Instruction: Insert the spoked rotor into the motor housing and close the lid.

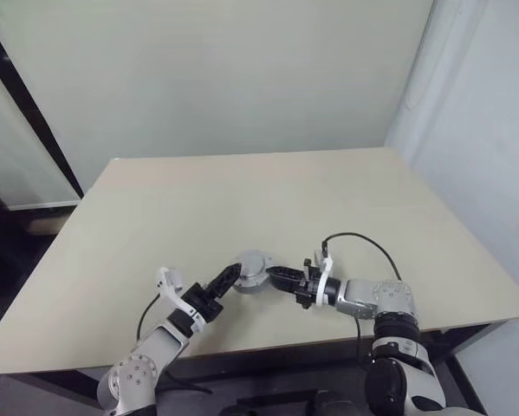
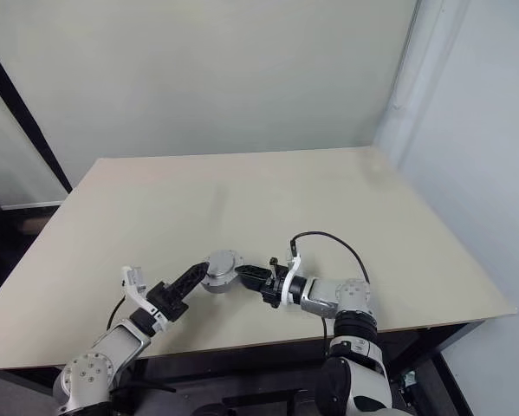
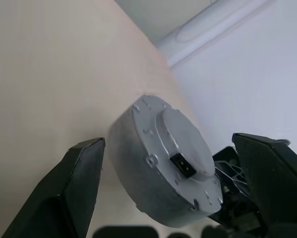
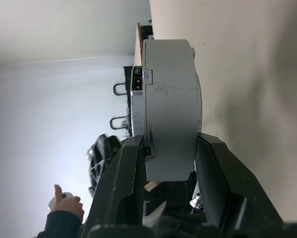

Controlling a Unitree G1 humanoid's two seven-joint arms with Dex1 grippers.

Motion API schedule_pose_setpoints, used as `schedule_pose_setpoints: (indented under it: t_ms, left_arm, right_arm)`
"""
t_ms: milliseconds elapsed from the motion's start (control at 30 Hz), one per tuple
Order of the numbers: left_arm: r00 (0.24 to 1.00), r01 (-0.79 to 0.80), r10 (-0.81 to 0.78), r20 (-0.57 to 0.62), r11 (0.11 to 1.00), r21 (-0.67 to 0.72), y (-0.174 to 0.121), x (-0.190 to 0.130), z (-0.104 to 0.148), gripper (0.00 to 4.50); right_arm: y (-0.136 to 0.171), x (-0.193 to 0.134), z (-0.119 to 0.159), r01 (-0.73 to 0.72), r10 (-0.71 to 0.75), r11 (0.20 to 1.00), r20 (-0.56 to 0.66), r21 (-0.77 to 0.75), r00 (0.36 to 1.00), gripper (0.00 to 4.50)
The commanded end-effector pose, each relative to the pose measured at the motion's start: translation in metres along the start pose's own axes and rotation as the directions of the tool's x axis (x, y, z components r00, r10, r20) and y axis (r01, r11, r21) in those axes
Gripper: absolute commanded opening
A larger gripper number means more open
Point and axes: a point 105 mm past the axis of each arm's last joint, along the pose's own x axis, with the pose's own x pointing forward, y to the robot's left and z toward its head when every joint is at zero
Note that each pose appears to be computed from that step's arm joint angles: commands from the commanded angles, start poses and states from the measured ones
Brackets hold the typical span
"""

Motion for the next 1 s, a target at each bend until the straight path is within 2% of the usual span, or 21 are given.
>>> schedule_pose_setpoints:
  t_ms: [33,333,433,533,600,1000]
  left_arm:
    - [0.998,0.047,-0.045,0.039,0.997,-0.055,-0.008,0.008,0.003,4.5]
    - [0.995,0.087,-0.078,0.059,0.979,-0.185,-0.012,0.028,-0.007,4.5]
    - [0.995,0.095,-0.084,0.06,0.973,-0.209,-0.011,0.028,-0.01,3.94]
    - [0.995,0.098,-0.091,0.042,0.972,-0.216,-0.012,0.026,-0.014,2.96]
    - [0.995,0.099,-0.093,0.039,0.971,-0.219,-0.012,0.025,-0.015,2.64]
    - [0.994,0.107,-0.096,0.062,0.967,-0.231,-0.013,0.025,-0.013,2.55]
  right_arm:
    - [0.057,0.027,-0.006,-0.182,0.177,0.979,-0.065,-0.087,0.982,1.2]
    - [0.059,0.03,-0.013,-0.183,0.173,0.978,-0.103,-0.1,0.98,1.2]
    - [0.057,0.028,-0.013,-0.172,0.162,0.98,-0.104,-0.103,0.981,1.2]
    - [0.055,0.028,-0.013,-0.164,0.153,0.98,-0.104,-0.108,0.983,1.2]
    - [0.054,0.027,-0.013,-0.156,0.143,0.981,-0.105,-0.119,0.984,1.2]
    - [0.051,0.03,-0.013,-0.124,0.109,0.967,-0.078,-0.223,0.991,1.2]
